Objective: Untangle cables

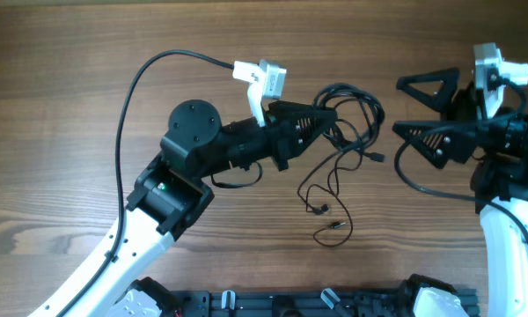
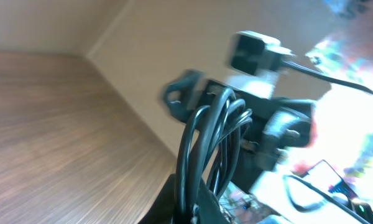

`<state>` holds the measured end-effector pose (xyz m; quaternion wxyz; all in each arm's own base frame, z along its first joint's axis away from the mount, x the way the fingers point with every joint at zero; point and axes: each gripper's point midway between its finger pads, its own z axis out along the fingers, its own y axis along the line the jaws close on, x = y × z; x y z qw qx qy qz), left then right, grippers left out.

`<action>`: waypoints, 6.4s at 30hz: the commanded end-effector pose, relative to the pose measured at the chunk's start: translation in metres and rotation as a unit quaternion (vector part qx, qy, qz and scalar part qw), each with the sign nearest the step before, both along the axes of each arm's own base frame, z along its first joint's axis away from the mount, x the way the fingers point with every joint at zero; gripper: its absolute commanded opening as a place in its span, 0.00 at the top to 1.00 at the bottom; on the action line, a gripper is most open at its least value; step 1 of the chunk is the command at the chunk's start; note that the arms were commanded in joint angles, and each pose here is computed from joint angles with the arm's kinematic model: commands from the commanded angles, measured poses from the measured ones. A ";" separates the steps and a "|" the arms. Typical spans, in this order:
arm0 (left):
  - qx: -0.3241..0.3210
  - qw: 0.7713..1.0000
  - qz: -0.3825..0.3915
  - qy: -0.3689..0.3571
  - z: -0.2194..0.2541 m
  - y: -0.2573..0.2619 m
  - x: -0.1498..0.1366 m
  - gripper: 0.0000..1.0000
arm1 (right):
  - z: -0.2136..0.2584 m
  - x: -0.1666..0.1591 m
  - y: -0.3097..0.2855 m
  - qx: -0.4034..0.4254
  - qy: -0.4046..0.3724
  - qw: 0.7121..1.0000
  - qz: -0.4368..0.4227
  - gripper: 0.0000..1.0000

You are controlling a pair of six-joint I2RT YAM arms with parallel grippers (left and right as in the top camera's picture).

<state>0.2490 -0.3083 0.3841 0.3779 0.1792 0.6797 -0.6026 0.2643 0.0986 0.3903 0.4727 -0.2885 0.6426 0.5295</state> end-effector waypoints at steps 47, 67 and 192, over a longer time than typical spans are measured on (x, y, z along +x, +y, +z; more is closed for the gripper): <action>-0.057 0.995 -0.082 -0.030 0.038 0.027 -0.009 0.96 | -0.014 -0.020 0.060 -0.033 -0.081 0.987 0.138 0.00; -0.048 0.992 -0.117 -0.004 0.021 -0.002 -0.019 0.96 | 0.006 -0.025 0.076 0.015 -0.080 0.988 0.135 0.00; -0.043 0.958 -0.240 -0.153 0.032 0.000 -0.071 0.96 | 0.000 -0.044 0.071 -0.061 -0.331 0.939 0.074 0.00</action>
